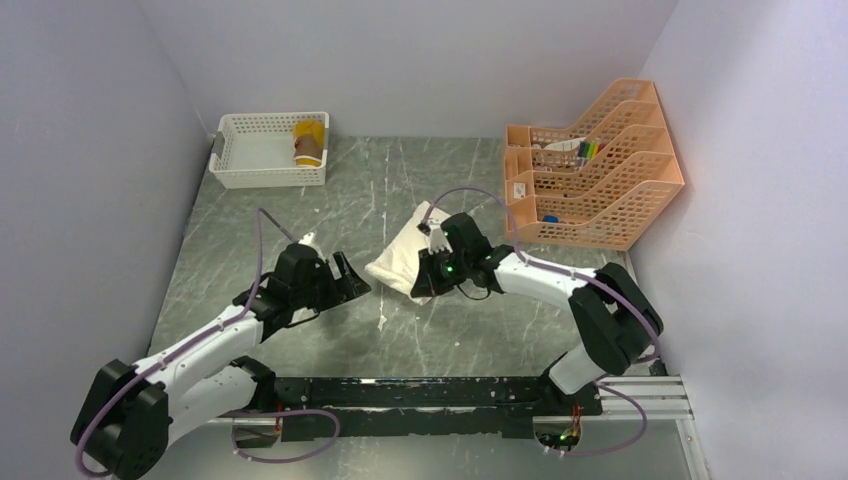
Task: Roll the towels
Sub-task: Roll the towel at the center of the board.
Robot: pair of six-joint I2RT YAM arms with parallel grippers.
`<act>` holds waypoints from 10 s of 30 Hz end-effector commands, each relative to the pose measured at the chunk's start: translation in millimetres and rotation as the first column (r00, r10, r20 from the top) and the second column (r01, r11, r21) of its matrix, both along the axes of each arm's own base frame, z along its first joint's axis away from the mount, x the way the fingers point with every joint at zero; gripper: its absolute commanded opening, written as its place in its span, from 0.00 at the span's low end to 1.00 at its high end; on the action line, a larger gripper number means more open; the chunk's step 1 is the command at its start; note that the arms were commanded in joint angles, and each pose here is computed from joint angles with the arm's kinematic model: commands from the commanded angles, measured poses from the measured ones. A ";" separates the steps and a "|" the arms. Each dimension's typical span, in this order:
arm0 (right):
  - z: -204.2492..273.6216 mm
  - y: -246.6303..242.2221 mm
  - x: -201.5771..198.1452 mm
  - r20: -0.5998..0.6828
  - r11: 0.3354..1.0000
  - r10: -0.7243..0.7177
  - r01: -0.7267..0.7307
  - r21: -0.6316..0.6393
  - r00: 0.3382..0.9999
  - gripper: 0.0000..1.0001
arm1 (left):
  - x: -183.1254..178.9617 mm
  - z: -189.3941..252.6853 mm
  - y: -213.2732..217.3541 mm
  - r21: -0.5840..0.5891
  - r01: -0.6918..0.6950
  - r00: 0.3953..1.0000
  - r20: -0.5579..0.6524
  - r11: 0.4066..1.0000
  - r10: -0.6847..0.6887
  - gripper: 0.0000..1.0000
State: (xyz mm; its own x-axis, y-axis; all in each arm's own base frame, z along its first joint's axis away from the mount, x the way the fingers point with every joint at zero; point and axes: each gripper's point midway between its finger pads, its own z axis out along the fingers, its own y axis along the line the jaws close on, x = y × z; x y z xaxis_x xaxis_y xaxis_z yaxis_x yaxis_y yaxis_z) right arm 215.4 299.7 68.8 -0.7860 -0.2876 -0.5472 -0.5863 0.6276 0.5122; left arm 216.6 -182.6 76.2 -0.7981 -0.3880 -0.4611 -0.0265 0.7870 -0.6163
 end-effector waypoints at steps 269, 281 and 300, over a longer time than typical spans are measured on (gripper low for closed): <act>20.5 19.3 51.0 0.440 0.888 0.095 0.124 -0.443 0.893 0.61 | 83.4 -75.0 -38.5 0.157 0.104 0.989 -0.120 0.982 -0.086 0.07; -3.4 61.0 36.3 0.563 0.839 0.211 0.148 -0.524 0.799 0.61 | 64.8 -79.6 -27.9 0.165 0.091 0.986 -0.156 0.982 -0.066 0.07; -48.1 55.4 27.1 0.613 0.753 0.325 0.196 -0.629 0.720 0.55 | 60.0 -85.9 -42.4 0.028 0.146 0.967 -0.217 0.989 -0.137 0.07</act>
